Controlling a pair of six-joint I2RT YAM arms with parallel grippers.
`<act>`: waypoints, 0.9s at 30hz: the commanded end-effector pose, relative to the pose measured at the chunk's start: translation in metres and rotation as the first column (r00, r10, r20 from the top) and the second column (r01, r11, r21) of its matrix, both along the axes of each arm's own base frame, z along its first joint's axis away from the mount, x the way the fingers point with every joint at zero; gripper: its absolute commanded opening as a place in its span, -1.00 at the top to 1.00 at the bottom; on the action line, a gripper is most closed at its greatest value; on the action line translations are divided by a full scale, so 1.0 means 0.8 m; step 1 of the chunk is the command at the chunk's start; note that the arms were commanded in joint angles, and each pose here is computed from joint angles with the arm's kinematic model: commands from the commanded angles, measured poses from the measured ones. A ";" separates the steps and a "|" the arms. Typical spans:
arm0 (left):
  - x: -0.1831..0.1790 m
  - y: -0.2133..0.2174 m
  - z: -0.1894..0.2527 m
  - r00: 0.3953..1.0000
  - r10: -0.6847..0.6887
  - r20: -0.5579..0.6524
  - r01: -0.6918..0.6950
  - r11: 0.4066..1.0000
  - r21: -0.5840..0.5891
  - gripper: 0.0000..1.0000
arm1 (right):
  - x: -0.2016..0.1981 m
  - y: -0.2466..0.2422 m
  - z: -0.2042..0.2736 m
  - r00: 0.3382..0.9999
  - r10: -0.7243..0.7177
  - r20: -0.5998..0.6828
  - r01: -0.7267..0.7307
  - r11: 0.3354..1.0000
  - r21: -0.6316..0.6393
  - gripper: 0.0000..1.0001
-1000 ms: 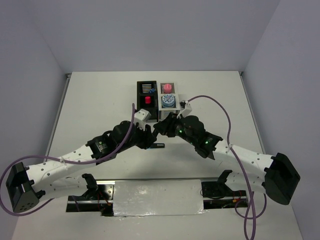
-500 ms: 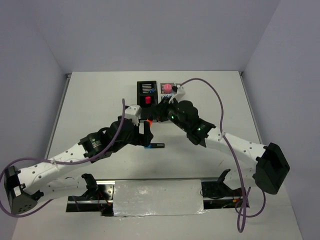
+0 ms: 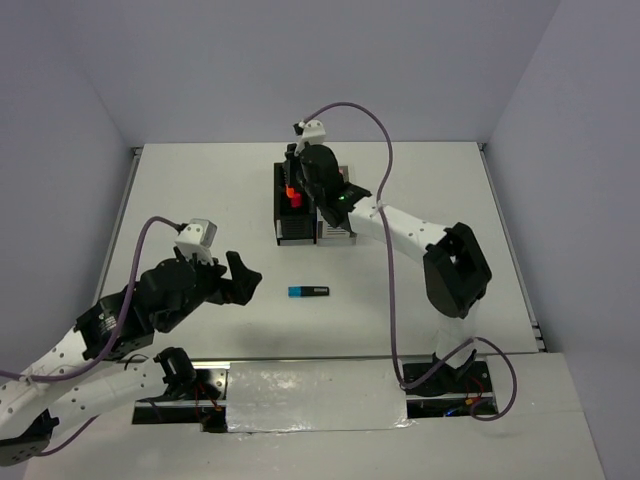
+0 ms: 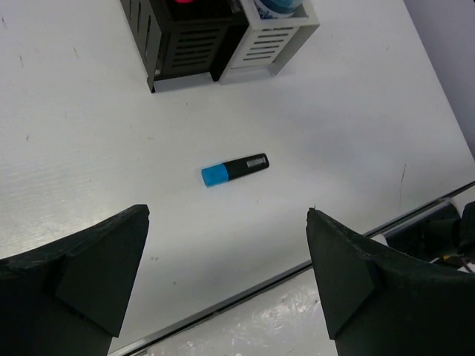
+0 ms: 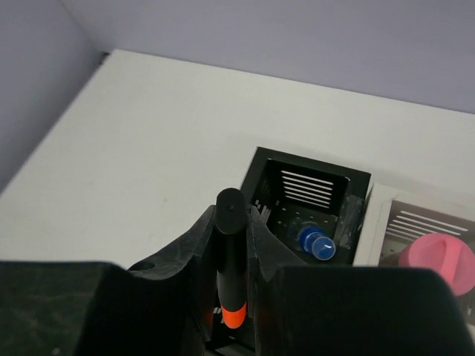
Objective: Sort the stationery into containers
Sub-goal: Place the pen in the storage box.
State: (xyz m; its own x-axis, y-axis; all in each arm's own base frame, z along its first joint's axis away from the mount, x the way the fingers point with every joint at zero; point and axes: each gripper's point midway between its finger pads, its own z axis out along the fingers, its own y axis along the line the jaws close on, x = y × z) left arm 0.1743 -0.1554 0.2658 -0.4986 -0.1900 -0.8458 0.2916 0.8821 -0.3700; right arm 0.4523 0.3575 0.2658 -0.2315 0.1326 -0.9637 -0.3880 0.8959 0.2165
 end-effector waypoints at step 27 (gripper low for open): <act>0.017 -0.085 -0.135 0.975 -0.178 -0.129 0.193 0.975 0.110 -0.99 | -0.080 -0.080 0.097 0.992 -0.005 0.127 -0.011 0.992 0.126 -0.58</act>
State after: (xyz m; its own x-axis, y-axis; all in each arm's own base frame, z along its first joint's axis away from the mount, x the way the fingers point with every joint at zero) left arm 0.1796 -0.1938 0.1546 -0.6400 0.0262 -0.7679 0.3466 0.9018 -0.2581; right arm 0.4111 0.3172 0.2727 -0.2232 0.1204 -0.9673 -0.4150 0.8862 0.2060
